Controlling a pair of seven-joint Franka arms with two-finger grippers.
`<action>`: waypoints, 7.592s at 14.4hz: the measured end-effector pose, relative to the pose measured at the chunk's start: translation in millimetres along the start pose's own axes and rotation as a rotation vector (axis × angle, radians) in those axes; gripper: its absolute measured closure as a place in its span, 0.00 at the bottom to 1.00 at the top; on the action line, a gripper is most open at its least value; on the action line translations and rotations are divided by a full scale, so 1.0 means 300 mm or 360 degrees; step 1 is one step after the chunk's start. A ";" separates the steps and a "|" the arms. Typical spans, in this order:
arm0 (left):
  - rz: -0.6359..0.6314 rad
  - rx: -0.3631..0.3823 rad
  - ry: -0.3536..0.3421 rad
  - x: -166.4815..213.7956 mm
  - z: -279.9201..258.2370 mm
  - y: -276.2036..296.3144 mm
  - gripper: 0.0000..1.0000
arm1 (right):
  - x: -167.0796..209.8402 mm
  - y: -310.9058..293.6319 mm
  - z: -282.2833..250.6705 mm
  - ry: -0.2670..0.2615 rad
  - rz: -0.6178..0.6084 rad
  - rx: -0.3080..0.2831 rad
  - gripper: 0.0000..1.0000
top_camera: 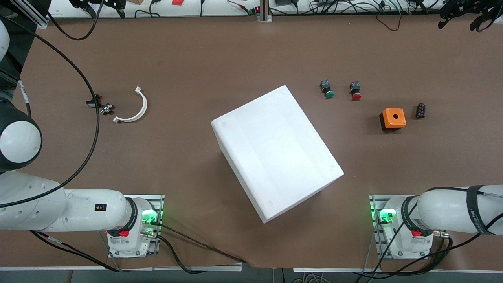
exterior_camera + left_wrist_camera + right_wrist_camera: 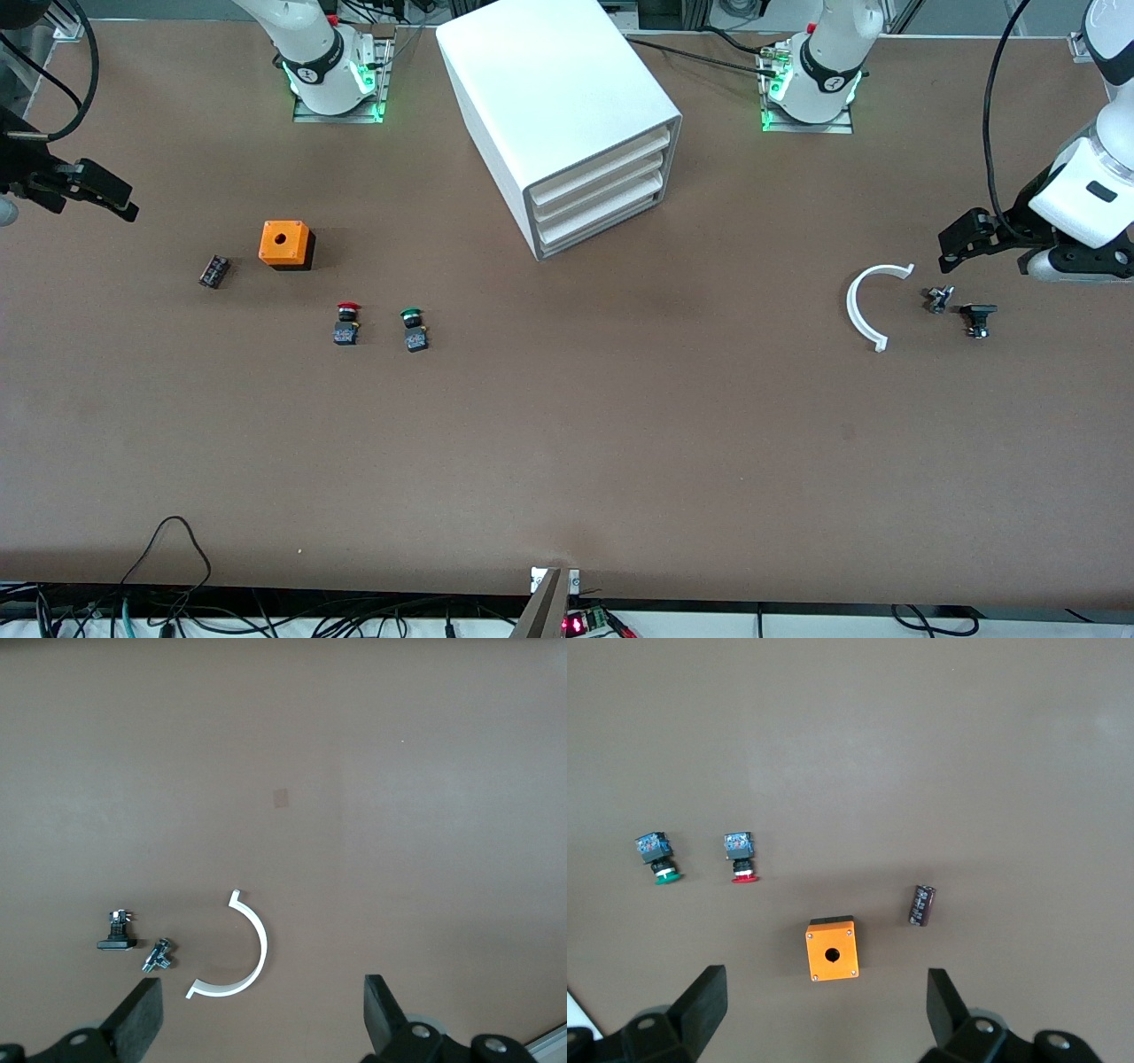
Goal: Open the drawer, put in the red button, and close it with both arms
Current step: 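Move the left gripper from rest toward the white cabinet's top drawer, then pull the drawer open with the left gripper while the right gripper reaches the button, then grasp the red push-button with the right gripper while the left gripper withdraws, then lift the red push-button with the right gripper, then carry the red push-button into the open drawer with the right gripper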
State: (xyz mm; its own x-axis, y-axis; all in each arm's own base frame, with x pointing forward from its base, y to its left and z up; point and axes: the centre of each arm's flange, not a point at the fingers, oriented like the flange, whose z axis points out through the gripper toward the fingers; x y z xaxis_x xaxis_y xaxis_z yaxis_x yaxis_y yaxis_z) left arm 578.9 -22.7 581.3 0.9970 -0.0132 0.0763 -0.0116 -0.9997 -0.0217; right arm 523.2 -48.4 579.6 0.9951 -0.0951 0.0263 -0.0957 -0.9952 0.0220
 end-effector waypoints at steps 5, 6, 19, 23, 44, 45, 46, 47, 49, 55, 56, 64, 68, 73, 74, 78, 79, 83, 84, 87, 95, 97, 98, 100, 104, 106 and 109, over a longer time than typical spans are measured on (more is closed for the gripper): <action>0.0005 0.0000 -0.0005 0.002 0.006 0.001 0.00 | -0.006 0.007 -0.006 0.0005 -0.0060 0.0001 0.00; 0.0007 -0.0001 -0.0010 0.004 0.012 0.003 0.00 | -0.006 0.007 -0.006 0.0005 -0.0060 0.0001 0.00; 0.0033 -0.0760 -0.0747 0.017 0.719 0.412 0.00 | 0.033 -0.011 0.105 -0.0119 -0.0086 -0.0012 0.00; 0.0047 -0.1384 -0.1073 -0.180 1.118 0.647 0.00 | 0.103 -0.052 0.238 -0.0225 -0.0119 -0.0032 0.00; 0.0182 -0.1643 -0.1136 -0.482 1.188 0.843 0.81 | 0.253 -0.534 1.117 -0.0297 -0.0262 -0.0040 0.00; 0.0132 -0.1648 -0.1024 -0.402 1.174 0.753 0.82 | 0.246 -0.565 1.129 -0.0292 -0.0254 -0.0042 0.00; 0.0103 -0.1648 -0.0914 -0.331 1.158 0.673 0.85 | 0.240 -0.589 1.144 -0.0285 -0.0259 -0.0041 0.00; 0.0092 -0.1628 -0.0844 -0.286 1.145 0.621 0.85 | 0.233 -0.602 1.165 -0.0276 -0.0264 -0.0039 0.00; 0.0010 -0.1553 -0.0702 -0.223 1.141 0.579 0.71 | 0.205 -0.594 1.230 -0.0260 -0.0265 -0.0040 0.00; 0.0187 -0.1227 -0.0353 -0.041 0.936 0.424 0.09 | 0.090 -0.652 1.334 -0.0276 -0.0332 -0.0017 0.00; 0.0237 -0.1116 -0.0253 0.013 0.842 0.349 0.01 | 0.079 -0.657 1.338 -0.0285 -0.0341 -0.0018 0.00; 0.0595 -0.0192 0.0096 0.044 0.118 -0.012 0.00 | 0.076 -0.641 1.341 -0.0276 -0.0439 -0.0033 0.06; 0.0293 -0.0102 -0.0018 -0.090 -0.071 -0.100 0.00 | 0.094 -0.618 1.334 -0.0237 -0.0358 -0.0033 0.34; 0.0054 -0.0001 -0.0062 -0.139 -0.121 -0.122 0.00 | 0.100 -0.620 1.330 -0.0212 -0.0284 -0.0034 0.51; 0.0047 0.0000 -0.0062 -0.139 -0.121 -0.121 0.00 | 0.100 -0.621 1.330 -0.0210 -0.0284 -0.0033 0.59; 0.0037 0.0001 -0.0060 -0.139 -0.123 -0.121 0.00 | 0.099 -0.631 1.326 -0.0205 -0.0291 -0.0030 0.59; 0.0037 0.0001 -0.0060 -0.139 -0.123 -0.121 0.00 | 0.101 -0.635 1.319 -0.0197 -0.0294 -0.0027 0.59; 0.0035 0.0001 -0.0060 -0.139 -0.124 -0.122 0.00 | 0.154 -0.662 1.208 -0.0109 -0.0307 -0.0001 0.59; 0.0035 0.0001 -0.0060 -0.139 -0.124 -0.122 0.00 | 0.174 -0.675 1.157 -0.0088 -0.0313 0.0007 0.59; 0.0034 0.0001 -0.0060 -0.139 -0.123 -0.123 0.00 | 0.252 -0.746 0.960 -0.0030 -0.0360 0.0039 0.59; 0.0030 0.0001 -0.0060 -0.139 -0.123 -0.127 0.00 | 0.236 -1.187 0.524 0.0128 -0.0873 0.0285 0.59; 0.0029 0.0001 -0.0060 -0.139 -0.123 -0.128 0.00 | 0.213 -1.258 0.474 0.0182 -0.1134 0.0342 0.59; 0.0029 0.0001 -0.0060 -0.139 -0.123 -0.128 0.00 | 0.197 -1.300 0.457 0.0208 -0.1256 0.0352 0.59; 0.0029 0.0000 -0.0060 -0.139 -0.123 -0.129 0.00 | 0.145 -1.414 0.437 0.0247 -0.1492 0.0366 0.59; 0.0029 0.0000 -0.0060 -0.139 -0.123 -0.129 0.00 | 0.018 -1.628 0.423 0.0302 -0.1929 0.0374 0.59; 0.0029 0.0000 -0.0060 -0.139 -0.123 -0.128 0.00 | -0.027 -1.696 0.429 0.0308 -0.2120 0.0374 0.59; 0.0031 0.0001 -0.0047 -0.137 -0.137 -0.126 0.00 | -0.076 -1.767 0.449 0.0258 -0.2323 0.0374 0.59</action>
State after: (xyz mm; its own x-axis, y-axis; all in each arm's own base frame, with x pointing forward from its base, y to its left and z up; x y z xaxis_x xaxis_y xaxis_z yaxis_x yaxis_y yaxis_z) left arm 535.4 14.9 619.9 0.9984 -0.0321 0.0465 -0.0310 -0.9992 -0.0236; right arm 554.4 478.2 432.9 0.1920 0.9535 0.2325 0.9813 -0.1900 -0.0311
